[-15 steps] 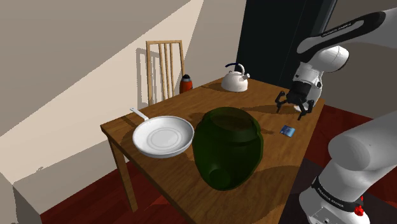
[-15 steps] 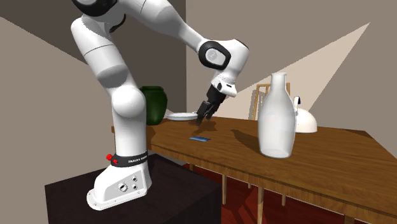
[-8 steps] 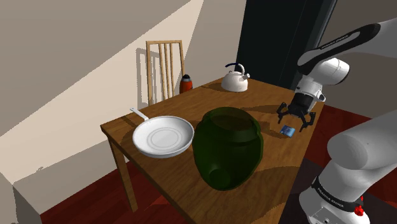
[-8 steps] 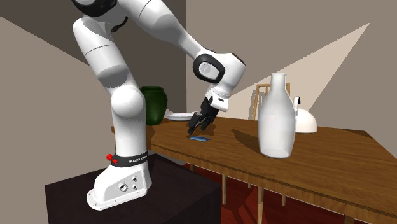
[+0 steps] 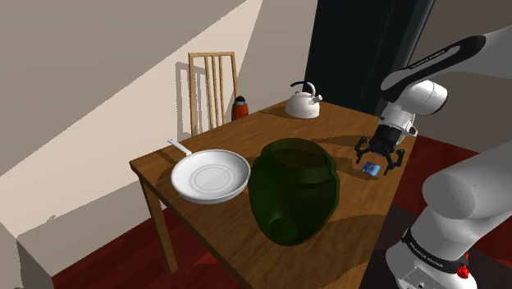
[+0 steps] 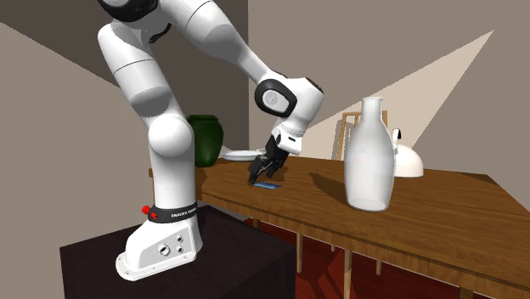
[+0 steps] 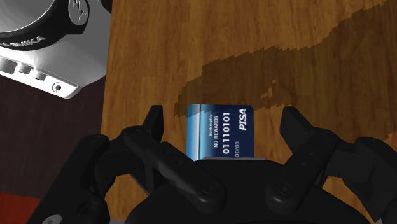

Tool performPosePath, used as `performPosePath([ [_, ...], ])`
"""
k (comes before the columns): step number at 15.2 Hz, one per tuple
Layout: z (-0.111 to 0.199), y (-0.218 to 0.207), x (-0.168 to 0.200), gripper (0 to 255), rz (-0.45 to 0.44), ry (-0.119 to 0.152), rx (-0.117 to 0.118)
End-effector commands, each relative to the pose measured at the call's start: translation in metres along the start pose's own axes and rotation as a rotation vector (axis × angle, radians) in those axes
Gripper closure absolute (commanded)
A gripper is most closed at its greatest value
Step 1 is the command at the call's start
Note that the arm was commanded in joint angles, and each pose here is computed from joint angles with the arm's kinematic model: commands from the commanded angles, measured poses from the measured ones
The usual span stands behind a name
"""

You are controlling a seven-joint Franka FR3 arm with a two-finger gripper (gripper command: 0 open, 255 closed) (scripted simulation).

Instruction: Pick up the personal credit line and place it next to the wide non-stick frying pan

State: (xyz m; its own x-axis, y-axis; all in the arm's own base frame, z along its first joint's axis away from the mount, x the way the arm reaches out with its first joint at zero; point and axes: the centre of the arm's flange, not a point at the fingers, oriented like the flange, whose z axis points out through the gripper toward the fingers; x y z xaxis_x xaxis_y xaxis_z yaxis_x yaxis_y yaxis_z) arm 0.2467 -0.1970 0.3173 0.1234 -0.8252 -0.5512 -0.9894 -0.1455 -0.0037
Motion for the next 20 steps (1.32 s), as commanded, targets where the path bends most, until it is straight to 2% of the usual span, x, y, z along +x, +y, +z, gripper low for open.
performPosePath([
  [1,0.000,0.000,0.000,0,0.000,0.000,0.000],
  [2,0.000,0.000,0.000,0,0.000,0.000,0.000],
  [3,0.000,0.000,0.000,255,0.000,0.000,0.000],
  [12,0.000,0.000,0.000,255,0.000,0.000,0.000],
  [20,-0.035,0.000,-0.023,255,0.000,0.000,0.000],
])
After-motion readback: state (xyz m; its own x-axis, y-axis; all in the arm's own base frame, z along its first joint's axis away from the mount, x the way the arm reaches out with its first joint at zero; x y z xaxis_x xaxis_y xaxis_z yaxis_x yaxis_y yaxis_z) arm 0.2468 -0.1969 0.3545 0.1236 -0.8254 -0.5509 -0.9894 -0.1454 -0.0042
